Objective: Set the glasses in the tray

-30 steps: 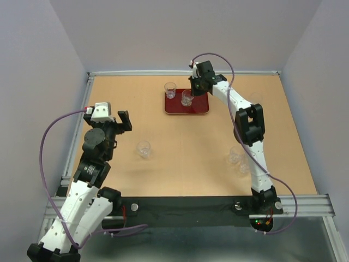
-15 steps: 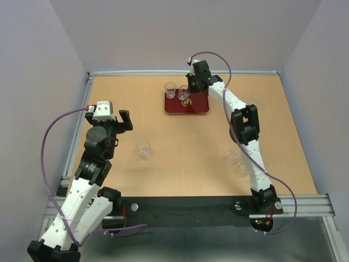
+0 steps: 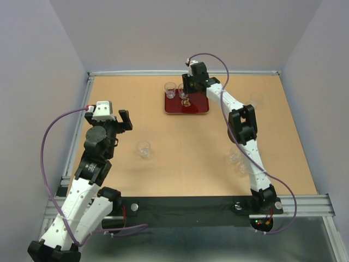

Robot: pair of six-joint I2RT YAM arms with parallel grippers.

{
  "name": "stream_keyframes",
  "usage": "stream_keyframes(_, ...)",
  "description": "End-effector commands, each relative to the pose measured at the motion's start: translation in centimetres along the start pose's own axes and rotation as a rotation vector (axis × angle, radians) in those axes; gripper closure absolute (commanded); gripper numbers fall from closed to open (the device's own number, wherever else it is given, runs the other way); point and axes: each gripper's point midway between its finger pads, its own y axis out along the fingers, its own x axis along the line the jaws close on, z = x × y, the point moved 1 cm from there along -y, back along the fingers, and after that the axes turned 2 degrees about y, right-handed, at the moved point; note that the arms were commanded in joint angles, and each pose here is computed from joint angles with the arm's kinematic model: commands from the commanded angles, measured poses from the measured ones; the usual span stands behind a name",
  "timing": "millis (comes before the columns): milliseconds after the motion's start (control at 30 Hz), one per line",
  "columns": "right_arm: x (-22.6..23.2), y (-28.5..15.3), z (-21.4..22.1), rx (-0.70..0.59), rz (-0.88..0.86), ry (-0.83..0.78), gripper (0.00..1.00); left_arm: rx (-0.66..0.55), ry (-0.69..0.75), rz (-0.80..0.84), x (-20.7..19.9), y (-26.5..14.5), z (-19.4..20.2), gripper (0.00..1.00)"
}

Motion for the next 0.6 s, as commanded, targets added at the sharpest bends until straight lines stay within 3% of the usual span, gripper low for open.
stream_keyframes(0, 1.5, -1.3, -5.0, -0.146, -0.027, -0.013, 0.48, -0.047, -0.004, -0.006, 0.2, 0.2, -0.8, 0.03)
stream_keyframes(200, 1.8, -2.9, -7.3, -0.201, -0.038, -0.051, 0.32, -0.05, -0.004, -0.001, 0.1, 0.1, -1.0, 0.03)
stream_keyframes(567, 2.5, -7.4, -11.5, -0.299, -0.053, -0.115, 0.26, -0.061, -0.009, 0.024, -0.3, -0.1, -1.1, 0.03)
